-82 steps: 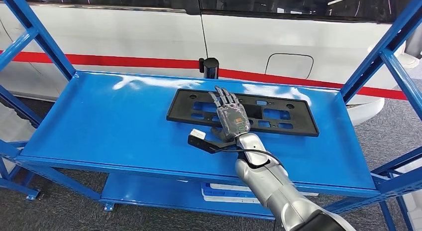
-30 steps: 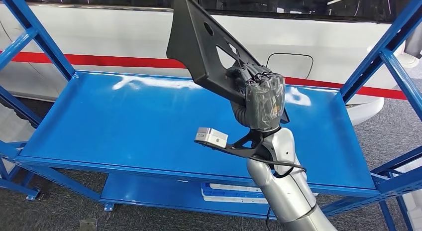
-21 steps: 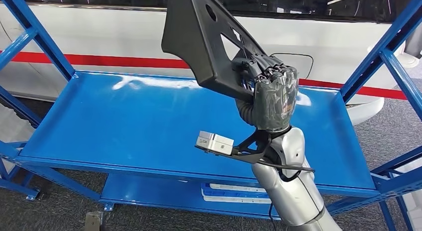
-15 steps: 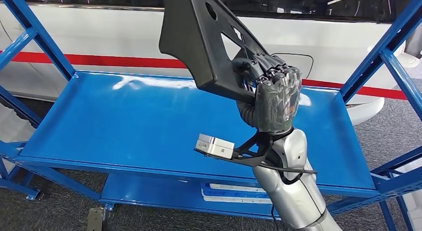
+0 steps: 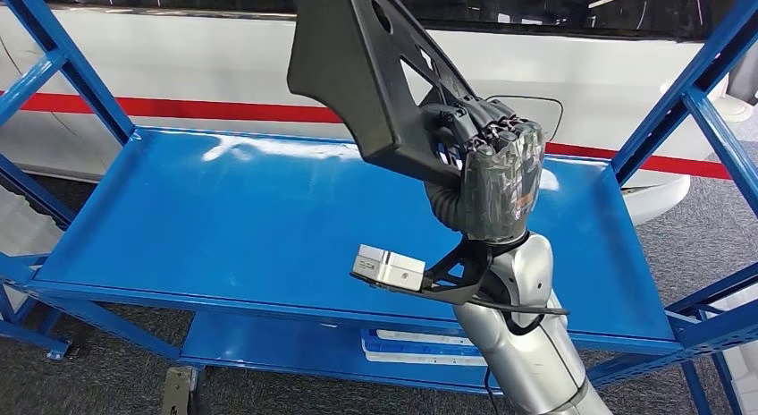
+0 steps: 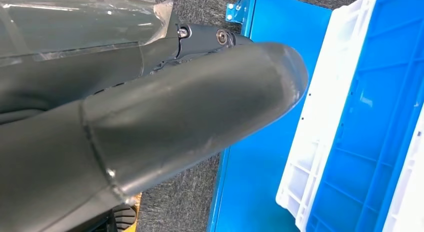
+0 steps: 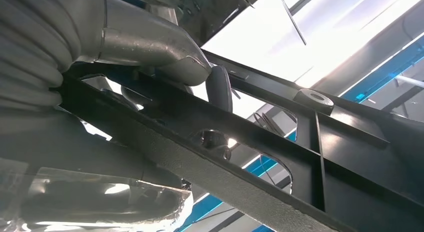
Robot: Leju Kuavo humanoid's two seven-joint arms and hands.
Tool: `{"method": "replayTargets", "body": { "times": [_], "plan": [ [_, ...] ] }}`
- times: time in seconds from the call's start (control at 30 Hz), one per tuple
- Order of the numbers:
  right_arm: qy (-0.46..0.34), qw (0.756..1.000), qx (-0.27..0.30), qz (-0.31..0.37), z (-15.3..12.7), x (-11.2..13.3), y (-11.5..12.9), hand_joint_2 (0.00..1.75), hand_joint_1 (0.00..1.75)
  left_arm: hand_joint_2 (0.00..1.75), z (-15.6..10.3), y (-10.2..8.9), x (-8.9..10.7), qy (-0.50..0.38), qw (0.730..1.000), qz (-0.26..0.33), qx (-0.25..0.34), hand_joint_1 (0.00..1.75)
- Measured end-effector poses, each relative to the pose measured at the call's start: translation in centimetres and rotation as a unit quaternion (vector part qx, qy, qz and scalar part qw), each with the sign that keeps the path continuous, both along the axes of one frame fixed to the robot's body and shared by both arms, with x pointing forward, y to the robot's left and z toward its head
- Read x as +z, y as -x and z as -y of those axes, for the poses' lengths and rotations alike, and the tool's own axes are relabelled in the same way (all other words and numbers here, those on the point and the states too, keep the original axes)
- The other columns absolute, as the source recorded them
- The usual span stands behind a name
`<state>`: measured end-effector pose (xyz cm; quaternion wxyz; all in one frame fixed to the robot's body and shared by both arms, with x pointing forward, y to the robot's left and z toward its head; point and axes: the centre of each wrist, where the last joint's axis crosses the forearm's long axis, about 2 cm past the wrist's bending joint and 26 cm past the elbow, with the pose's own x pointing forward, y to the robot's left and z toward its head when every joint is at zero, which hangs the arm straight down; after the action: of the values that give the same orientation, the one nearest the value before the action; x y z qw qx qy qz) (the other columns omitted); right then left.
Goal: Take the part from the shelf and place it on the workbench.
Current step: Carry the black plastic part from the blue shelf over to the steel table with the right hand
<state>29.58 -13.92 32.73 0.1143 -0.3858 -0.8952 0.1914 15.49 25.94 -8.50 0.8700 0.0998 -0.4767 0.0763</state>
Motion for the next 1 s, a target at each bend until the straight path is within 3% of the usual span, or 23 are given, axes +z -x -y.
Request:
{"method": "replayTargets", "body": {
  "times": [0.33,1.0],
  "plan": [
    [-0.045,0.998,0.046,-0.013,-0.3,0.0,0.2,1.75,1.75,0.0,0.3,-1.5,0.7,-0.083,0.996,-0.027,-0.035,0.0],
    [-0.059,0.996,0.061,-0.036,-0.3,-0.9,0.2,1.75,1.75,0.0,0.5,-1.9,0.8,-0.093,0.994,-0.048,-0.03,0.0]
  ]
}}
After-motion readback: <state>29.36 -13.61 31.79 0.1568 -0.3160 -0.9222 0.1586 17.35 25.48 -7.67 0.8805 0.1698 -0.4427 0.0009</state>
